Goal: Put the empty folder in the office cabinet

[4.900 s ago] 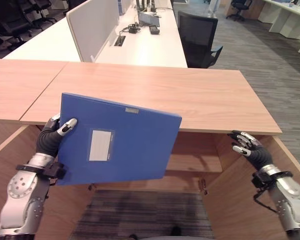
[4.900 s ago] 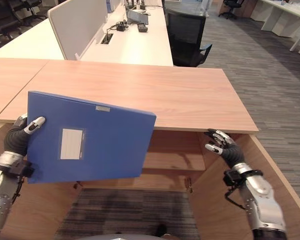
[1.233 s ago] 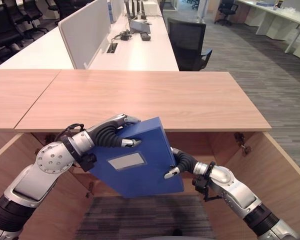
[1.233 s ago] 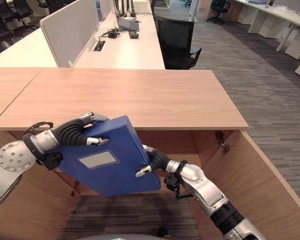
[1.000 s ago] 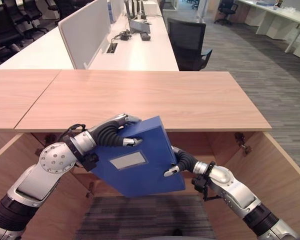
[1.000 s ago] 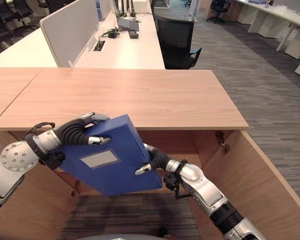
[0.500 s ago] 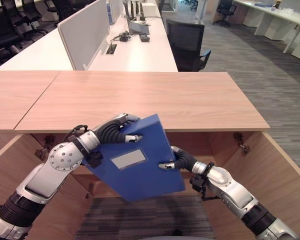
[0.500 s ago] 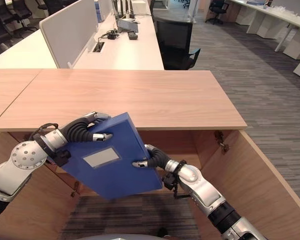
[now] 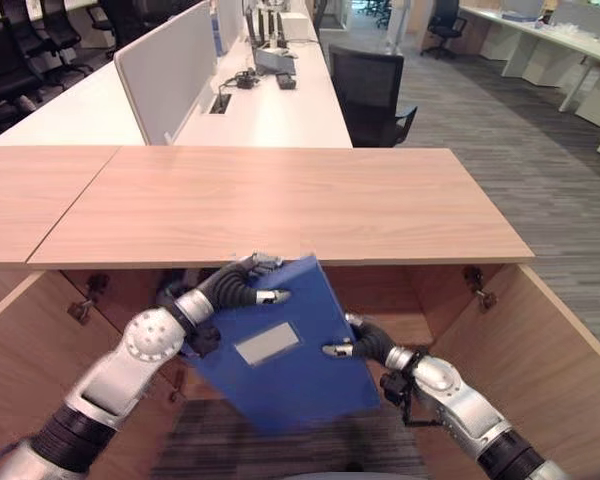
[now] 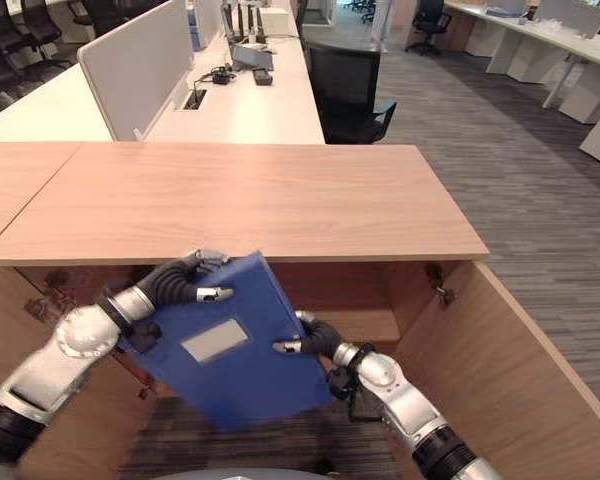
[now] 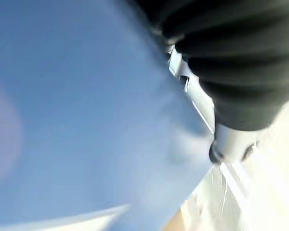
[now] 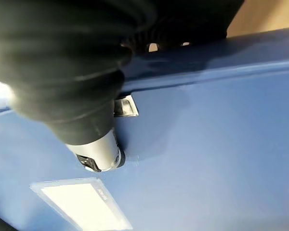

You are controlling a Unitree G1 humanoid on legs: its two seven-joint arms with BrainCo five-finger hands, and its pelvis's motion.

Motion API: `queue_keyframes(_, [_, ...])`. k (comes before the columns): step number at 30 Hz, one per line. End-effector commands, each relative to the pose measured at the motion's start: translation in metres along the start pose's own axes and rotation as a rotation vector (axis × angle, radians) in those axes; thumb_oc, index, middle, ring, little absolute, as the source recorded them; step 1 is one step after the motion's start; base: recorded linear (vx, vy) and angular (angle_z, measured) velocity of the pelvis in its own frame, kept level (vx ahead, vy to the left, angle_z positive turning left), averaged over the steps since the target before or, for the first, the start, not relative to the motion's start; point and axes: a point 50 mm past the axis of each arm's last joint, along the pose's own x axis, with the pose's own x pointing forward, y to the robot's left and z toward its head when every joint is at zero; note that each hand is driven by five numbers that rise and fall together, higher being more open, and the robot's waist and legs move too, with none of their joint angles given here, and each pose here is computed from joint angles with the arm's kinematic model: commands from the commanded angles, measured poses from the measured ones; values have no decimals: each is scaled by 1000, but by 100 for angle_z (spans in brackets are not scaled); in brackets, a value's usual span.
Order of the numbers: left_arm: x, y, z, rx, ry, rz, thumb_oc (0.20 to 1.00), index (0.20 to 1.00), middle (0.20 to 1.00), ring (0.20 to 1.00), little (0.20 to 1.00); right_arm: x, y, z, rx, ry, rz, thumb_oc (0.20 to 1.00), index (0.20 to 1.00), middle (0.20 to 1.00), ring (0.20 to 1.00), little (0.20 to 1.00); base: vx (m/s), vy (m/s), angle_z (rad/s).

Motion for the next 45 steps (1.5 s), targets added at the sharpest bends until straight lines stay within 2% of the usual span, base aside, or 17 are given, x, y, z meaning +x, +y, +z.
queue_keyframes(1, [10,-27,57,-207,-354,-164,1000,1000,1000,1000,1000,13,-7,-5,137,-4,-147,200,200,200,200,200,0,0,0])
queue_keyframes(4, [1,-26,46,-221,-286,-225,1000,1000,1000,1000,1000,2,-16,-23,143,58,-195,200,200,200,200,200,0,0,0])
queue_keyframes(5, [-6,-25,32,-244,-217,-259,1000,1000,1000,1000,1000,-8,-25,-42,161,127,-245,200,200,200,200,200,0,0,0])
queue_keyframes(9, [-16,-24,16,-261,-132,-276,1000,1000,1000,1000,1000,-24,-39,-65,145,226,-320,200,200,200,200,200,3,-3,-1])
queue_keyframes(12, [-28,-19,2,-239,-44,-293,1000,1000,1000,1000,1000,-38,-53,-80,100,314,-378,200,200,200,200,200,2,-3,-1])
queue_keyframes(13, [-29,-25,-11,-230,6,-289,1000,1000,1000,1000,1000,-23,-56,-82,-30,399,-399,200,200,200,200,200,0,0,0])
queue_keyframes(14, [-30,-26,-16,-240,28,-278,1000,1000,1000,1000,1000,-6,-50,-73,-19,359,-387,200,200,200,200,200,12,8,-3])
queue_keyframes(15, [-30,-25,-16,-239,28,-278,1000,1000,1000,1000,1000,-5,-50,-72,-19,357,-386,200,200,200,200,200,0,0,0])
queue_keyframes(16, [-44,-13,-23,-194,77,-203,1000,1000,1000,1000,1000,-16,-46,-74,-2,344,-366,200,200,200,200,200,0,0,0])
queue_keyframes(21, [-60,-9,-56,-105,242,-142,1000,1000,1000,1000,1000,-44,-37,-79,12,316,-357,200,200,200,200,200,10,-10,3])
queue_keyframes(25, [-73,-11,-79,-142,342,-74,1000,1000,1000,1000,1000,-42,-40,-78,32,314,-381,200,200,200,200,200,3,-3,-1])
queue_keyframes(27, [-82,-11,-98,-158,425,4,1000,1000,1000,1000,1000,-40,-43,-74,68,293,-410,200,200,200,200,200,0,0,0])
queue_keyframes(28, [-92,-16,-122,-165,535,93,1000,1000,1000,1000,1000,-36,-47,-68,128,252,-460,200,200,200,200,200,0,0,0])
queue_keyframes(29, [-92,-16,-122,-165,534,93,1000,1000,1000,1000,1000,-36,-47,-68,127,251,-460,200,200,200,200,200,-8,-34,4])
queue_keyframes(32, [-100,-39,-166,-317,702,260,1000,1000,1000,1000,1000,-16,-56,-42,285,108,-563,200,200,200,200,200,-35,-36,10])
queue_keyframes(40, [-137,-98,-216,-597,1014,370,1000,1000,1000,1000,1000,5,-63,-4,583,-132,-623,200,200,200,200,200,25,-62,12])
queue_keyframes(45, [-151,-107,-227,-643,1119,432,1000,1000,1000,1000,1000,9,-72,11,704,-231,-652,200,200,200,200,200,2,-88,5])
